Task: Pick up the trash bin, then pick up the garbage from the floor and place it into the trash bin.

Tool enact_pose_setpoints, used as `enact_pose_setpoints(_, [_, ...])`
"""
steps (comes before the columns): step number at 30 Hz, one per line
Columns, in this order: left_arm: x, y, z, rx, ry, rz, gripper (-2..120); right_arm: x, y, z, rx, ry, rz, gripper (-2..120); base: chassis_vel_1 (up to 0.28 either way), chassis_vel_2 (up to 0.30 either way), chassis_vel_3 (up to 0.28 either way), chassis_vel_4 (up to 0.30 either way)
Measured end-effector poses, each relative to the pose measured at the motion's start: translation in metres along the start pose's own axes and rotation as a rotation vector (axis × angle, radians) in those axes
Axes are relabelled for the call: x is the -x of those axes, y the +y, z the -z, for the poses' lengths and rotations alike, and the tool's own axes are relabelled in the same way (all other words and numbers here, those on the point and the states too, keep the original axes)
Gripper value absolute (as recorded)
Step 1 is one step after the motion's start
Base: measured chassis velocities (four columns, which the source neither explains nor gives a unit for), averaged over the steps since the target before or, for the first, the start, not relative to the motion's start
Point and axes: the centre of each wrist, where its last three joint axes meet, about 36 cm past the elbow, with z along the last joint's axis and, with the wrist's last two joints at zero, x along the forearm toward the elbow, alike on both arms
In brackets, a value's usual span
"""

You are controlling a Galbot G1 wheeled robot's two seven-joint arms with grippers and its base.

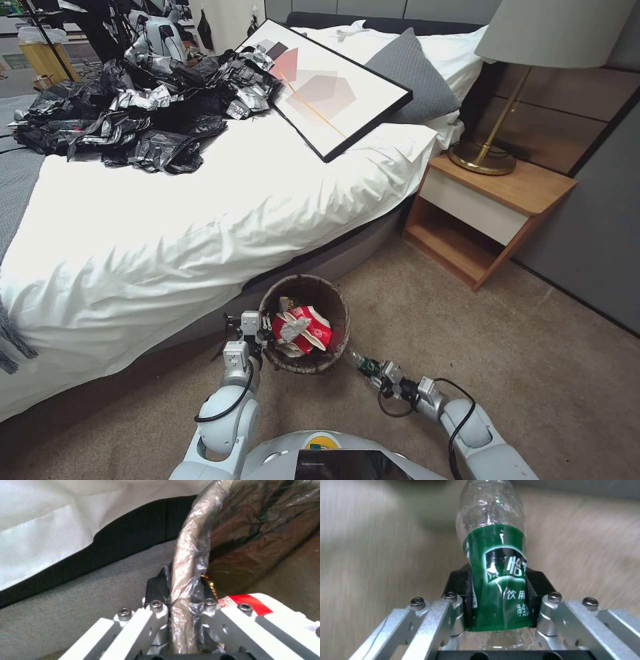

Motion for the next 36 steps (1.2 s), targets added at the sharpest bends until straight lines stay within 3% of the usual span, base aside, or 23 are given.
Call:
enact_pose_setpoints(7, [0.0,0.001,0.0,0.001,0.0,0.0,5,0.005,0.005,0.033,0.049,-0.188,-0.129,27,0.0,0.0,0.0,0.0])
enact_pose_setpoints(13, [0.0,0.001,0.001,-0.001,-0.001,0.0,5,0.005,0.009,0.084,0.056,-0.386,-0.187,27,0.0,0.0,0.0,0.0])
enact_pose_setpoints(25, [0.0,0.001,0.001,-0.001,-0.001,0.0,5,0.002,0.018,0.136,0.03,-0.542,-0.184,27,0.0,0.0,0.0,0.0])
enact_pose_setpoints(31, [0.0,-0.001,-0.001,-0.004,0.002,-0.003,5,-0.014,0.045,0.193,0.007,-0.72,-0.099,27,0.0,0.0,0.0,0.0])
enact_pose_setpoints(36, [0.0,-0.002,-0.001,-0.003,0.004,-0.006,5,-0.022,0.066,0.217,-0.002,-0.773,-0.036,27,0.0,0.0,0.0,0.0])
